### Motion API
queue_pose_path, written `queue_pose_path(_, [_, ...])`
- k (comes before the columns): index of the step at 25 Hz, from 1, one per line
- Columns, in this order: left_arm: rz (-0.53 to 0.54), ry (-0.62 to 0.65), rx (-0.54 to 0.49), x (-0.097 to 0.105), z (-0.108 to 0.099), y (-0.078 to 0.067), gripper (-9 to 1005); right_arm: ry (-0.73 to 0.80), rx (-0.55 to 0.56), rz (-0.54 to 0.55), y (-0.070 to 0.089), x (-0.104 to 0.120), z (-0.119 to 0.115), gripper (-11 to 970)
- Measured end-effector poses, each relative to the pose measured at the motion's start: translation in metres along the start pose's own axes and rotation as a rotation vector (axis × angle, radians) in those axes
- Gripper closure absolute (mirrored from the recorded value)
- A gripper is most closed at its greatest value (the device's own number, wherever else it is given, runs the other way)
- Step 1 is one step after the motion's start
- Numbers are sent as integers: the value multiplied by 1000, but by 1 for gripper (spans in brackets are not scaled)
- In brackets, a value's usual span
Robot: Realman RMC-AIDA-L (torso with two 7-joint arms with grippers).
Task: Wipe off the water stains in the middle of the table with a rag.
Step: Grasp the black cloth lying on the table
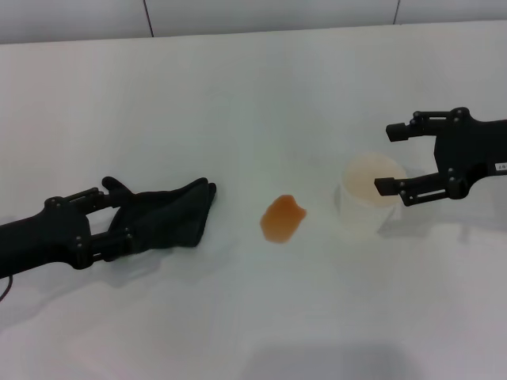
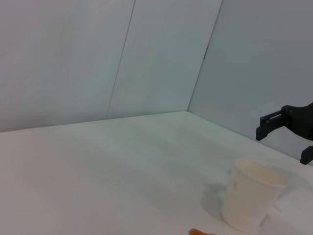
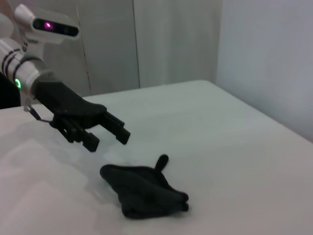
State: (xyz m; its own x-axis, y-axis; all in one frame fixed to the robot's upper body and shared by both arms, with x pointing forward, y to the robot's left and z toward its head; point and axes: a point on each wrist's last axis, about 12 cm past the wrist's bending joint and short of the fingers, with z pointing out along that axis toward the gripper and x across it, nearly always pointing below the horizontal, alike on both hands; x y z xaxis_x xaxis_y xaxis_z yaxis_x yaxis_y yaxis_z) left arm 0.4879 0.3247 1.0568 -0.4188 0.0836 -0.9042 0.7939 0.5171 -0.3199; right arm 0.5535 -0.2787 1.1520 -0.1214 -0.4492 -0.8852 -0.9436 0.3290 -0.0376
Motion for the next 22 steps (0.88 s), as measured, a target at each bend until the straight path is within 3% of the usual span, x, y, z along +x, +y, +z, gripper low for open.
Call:
queue_pose_path(7, [-8, -2, 7, 1, 0, -1, 230, -9, -23, -11, 3, -2, 3, 102])
queue_pose_path(12, [-79, 21, 19, -5, -1, 1, 230, 11, -56, -30, 8, -1, 9, 102])
queue_pose_path(18, [-149, 144, 102, -39, -5, 2, 230, 22, -79, -55, 10, -3, 15, 102])
queue_pose_path(22, [-158, 279, 114, -73, -7, 4, 230, 18, -89, -92, 12, -3, 18, 102])
